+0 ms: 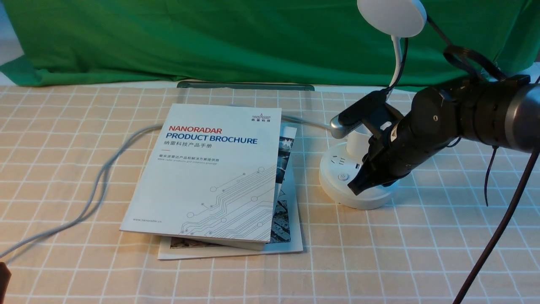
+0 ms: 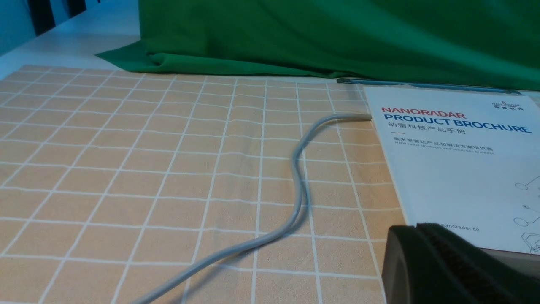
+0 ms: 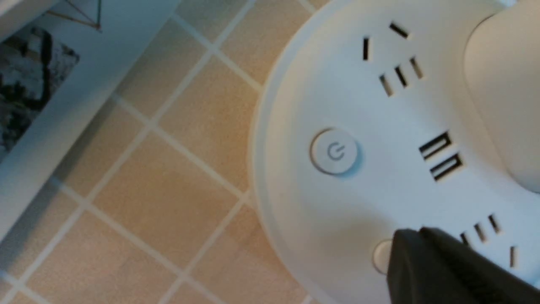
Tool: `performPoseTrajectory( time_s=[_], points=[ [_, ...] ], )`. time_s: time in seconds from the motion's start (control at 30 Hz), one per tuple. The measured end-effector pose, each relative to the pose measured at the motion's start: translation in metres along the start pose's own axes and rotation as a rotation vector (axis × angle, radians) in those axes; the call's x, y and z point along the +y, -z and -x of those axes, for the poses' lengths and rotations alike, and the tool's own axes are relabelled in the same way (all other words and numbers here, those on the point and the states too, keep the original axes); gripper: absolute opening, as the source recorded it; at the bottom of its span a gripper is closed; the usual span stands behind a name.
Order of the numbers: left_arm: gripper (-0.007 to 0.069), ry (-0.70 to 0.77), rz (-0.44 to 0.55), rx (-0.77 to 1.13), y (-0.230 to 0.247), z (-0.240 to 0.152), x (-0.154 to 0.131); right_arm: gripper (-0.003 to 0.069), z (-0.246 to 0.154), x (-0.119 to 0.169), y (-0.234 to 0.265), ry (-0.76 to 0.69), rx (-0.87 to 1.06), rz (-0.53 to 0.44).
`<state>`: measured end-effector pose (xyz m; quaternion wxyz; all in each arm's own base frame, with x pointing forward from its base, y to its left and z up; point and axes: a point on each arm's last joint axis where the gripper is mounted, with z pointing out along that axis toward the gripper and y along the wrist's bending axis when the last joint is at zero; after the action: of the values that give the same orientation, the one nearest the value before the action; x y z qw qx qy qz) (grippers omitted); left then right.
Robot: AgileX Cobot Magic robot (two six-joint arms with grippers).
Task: Turn on the table lamp on the light coffee tablecloth with your hand.
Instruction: 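Press the button on the base of the white desk lamp with the right gripper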
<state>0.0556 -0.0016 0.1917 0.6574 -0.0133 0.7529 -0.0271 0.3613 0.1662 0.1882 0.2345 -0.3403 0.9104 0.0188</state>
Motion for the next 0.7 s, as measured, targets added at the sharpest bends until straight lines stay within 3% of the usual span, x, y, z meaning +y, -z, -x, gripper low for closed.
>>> performPoseTrajectory(
  time_s=[0.7],
  points=[
    [0.0021,0.000,0.000,0.000,0.000,0.000,0.000,0.0030,-0.003,0.000,-0.012,0.001,0.040,0.008]
  ],
)
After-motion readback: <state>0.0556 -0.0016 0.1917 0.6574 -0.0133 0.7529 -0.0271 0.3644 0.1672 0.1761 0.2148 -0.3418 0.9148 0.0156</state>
